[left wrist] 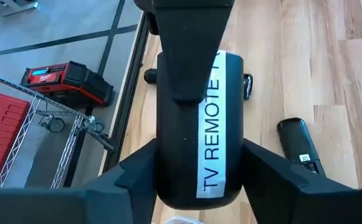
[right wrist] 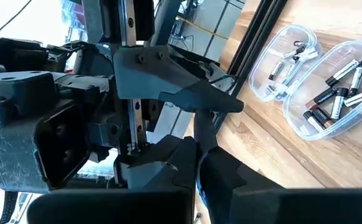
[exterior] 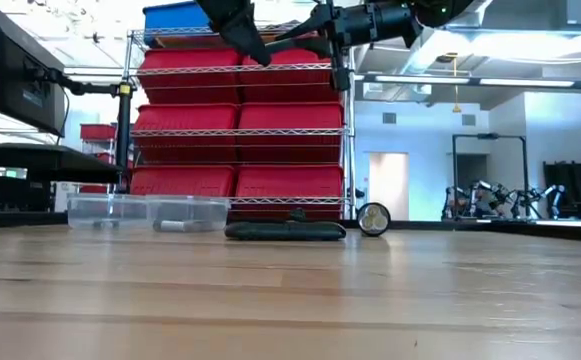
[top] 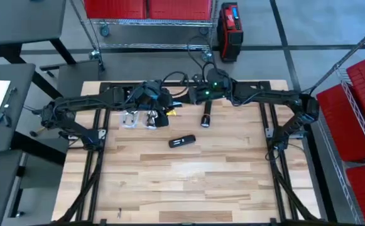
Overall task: Insert battery
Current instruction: Close the remote control battery compartment
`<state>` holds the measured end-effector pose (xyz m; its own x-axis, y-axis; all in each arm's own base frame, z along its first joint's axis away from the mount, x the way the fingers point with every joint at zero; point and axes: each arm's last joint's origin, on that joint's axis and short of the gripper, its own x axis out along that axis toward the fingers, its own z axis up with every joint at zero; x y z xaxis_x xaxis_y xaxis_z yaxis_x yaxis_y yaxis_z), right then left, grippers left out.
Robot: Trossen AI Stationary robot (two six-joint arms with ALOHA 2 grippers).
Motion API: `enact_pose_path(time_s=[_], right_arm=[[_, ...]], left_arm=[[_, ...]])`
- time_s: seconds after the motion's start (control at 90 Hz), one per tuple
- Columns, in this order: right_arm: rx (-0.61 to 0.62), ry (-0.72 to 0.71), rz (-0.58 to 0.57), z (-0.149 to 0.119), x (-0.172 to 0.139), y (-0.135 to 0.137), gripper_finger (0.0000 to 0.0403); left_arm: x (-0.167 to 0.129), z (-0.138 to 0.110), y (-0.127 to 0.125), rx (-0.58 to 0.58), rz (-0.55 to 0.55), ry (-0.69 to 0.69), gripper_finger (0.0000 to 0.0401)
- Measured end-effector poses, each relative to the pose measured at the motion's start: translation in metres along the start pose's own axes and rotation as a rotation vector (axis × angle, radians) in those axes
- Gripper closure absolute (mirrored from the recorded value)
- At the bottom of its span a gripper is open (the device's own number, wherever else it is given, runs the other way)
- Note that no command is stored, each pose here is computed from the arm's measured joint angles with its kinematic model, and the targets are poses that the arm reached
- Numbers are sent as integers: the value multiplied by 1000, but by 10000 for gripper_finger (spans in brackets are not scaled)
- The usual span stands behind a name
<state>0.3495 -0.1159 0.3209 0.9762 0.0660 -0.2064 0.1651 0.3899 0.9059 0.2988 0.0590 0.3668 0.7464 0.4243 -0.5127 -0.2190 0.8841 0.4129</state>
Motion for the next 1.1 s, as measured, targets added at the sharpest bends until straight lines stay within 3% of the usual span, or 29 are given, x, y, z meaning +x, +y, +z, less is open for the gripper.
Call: enact_pose_path(time_s=[0.344, 0.544, 0.644, 0.767, 0.922, 1.011, 1.1], right_arm=[[-142, 68, 55, 4, -5, 1, 333], [-339, 37, 94, 15, -25, 11, 260], [-475, 3, 96, 19, -41, 20, 221], [-639, 77, 0, 13, -54, 16, 188], [-757, 287, -182, -11, -59, -3, 178], [-746, 371, -265, -32, -55, -29, 182], [-708, 365, -246, -53, -45, -55, 186]], left_arm=[[0, 0, 0, -36, 1, -1, 235], [0, -2, -1, -111, -6, 25, 235], [0, -9, -4, -194, -73, 81, 235], [-1, -18, -10, -256, -146, 175, 235], [8, -40, -25, -341, -207, 283, 235], [16, -52, -38, -390, -264, 313, 235], [22, -68, -53, -420, -287, 356, 235]])
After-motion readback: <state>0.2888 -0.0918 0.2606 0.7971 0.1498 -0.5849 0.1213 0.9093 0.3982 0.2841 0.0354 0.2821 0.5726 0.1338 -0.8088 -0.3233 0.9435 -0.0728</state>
